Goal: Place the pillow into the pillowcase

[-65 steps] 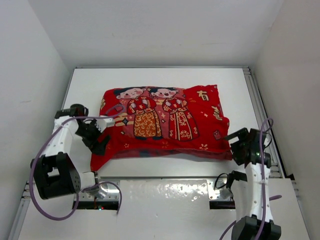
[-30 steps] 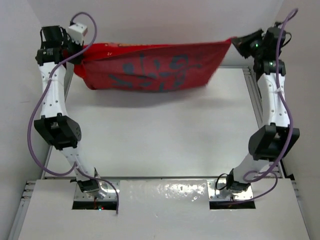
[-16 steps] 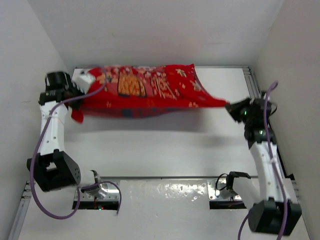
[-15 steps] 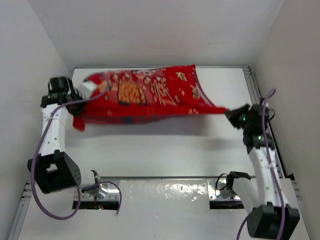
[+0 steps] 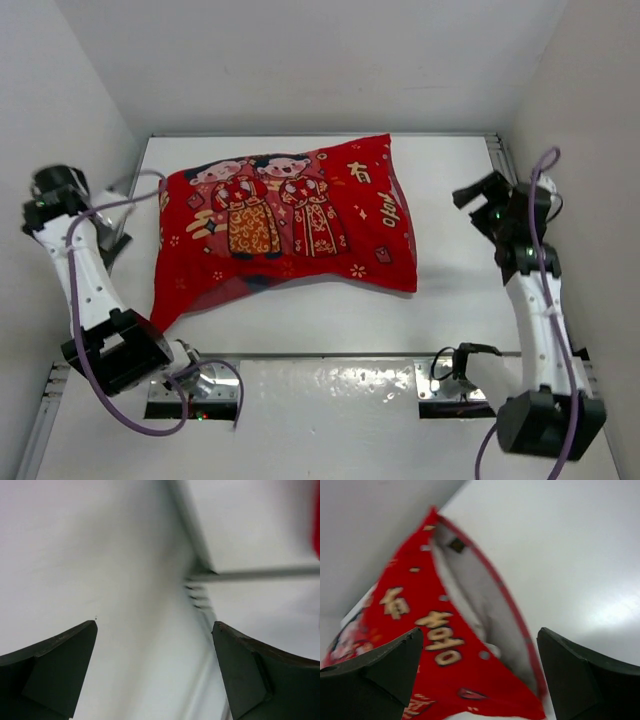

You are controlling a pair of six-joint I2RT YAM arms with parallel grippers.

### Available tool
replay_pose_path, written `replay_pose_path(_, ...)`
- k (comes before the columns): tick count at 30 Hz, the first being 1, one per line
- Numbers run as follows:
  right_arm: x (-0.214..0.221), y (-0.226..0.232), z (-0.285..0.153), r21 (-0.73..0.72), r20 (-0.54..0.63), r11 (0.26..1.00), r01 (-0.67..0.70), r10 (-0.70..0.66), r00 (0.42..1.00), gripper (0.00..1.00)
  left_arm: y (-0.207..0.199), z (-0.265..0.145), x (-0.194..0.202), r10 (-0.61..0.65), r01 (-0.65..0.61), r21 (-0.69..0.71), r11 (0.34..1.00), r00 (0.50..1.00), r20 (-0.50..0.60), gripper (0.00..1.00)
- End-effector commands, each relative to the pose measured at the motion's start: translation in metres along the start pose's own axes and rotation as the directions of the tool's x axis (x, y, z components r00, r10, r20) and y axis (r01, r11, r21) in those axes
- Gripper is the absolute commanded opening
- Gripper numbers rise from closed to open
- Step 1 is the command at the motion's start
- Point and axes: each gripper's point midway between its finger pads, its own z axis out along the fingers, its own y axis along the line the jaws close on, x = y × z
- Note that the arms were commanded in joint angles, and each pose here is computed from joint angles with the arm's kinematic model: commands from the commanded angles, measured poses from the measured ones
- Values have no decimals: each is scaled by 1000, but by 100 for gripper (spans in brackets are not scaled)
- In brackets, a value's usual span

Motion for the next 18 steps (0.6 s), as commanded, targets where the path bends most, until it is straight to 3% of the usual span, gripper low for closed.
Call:
replay_pose_path(1,-28,102,0,-301,20,928,219,-223,975,93,79,-61,-26,-141,201,-238,950,959,248,100)
replay_pose_path(2,-6,105,23,-315,-75,905,285,-324,943,94,82,-55,-52,-203,273,-163,948,914,353,100)
replay_pose_path(3,-24,137,21,-358,-38,876,323,-359,932,95,89,-58,-71,-216,299,-150,942,886,410,100)
replay_pose_path(5,16,157,51,-392,-166,844,366,-456,874,99,87,-49,-123,-304,349,16,937,793,527,100)
replay_pose_path(7,17,197,57,-432,-145,812,392,-491,859,99,87,-51,-169,-352,350,135,927,687,635,100)
replay_pose_path(8,35,198,79,-420,-190,817,396,-506,842,99,84,-37,-187,-457,405,235,884,638,620,100)
replay_pose_path(9,36,213,83,-416,-165,810,413,-513,842,99,87,-27,-208,-473,411,258,874,600,645,100)
replay_pose_path(10,53,209,104,-391,-200,829,401,-501,842,99,83,-5,-222,-546,450,320,834,583,602,100)
replay_pose_path(12,69,195,128,-322,-259,889,327,-415,872,99,73,20,-246,-558,445,340,828,601,573,100)
replay_pose_path(14,91,173,148,-273,-332,921,276,-360,872,99,54,56,-265,-567,420,383,823,653,502,100)
replay_pose_path(18,145,126,174,-228,-466,942,247,-328,822,99,18,76,-306,-520,324,432,842,701,489,98)
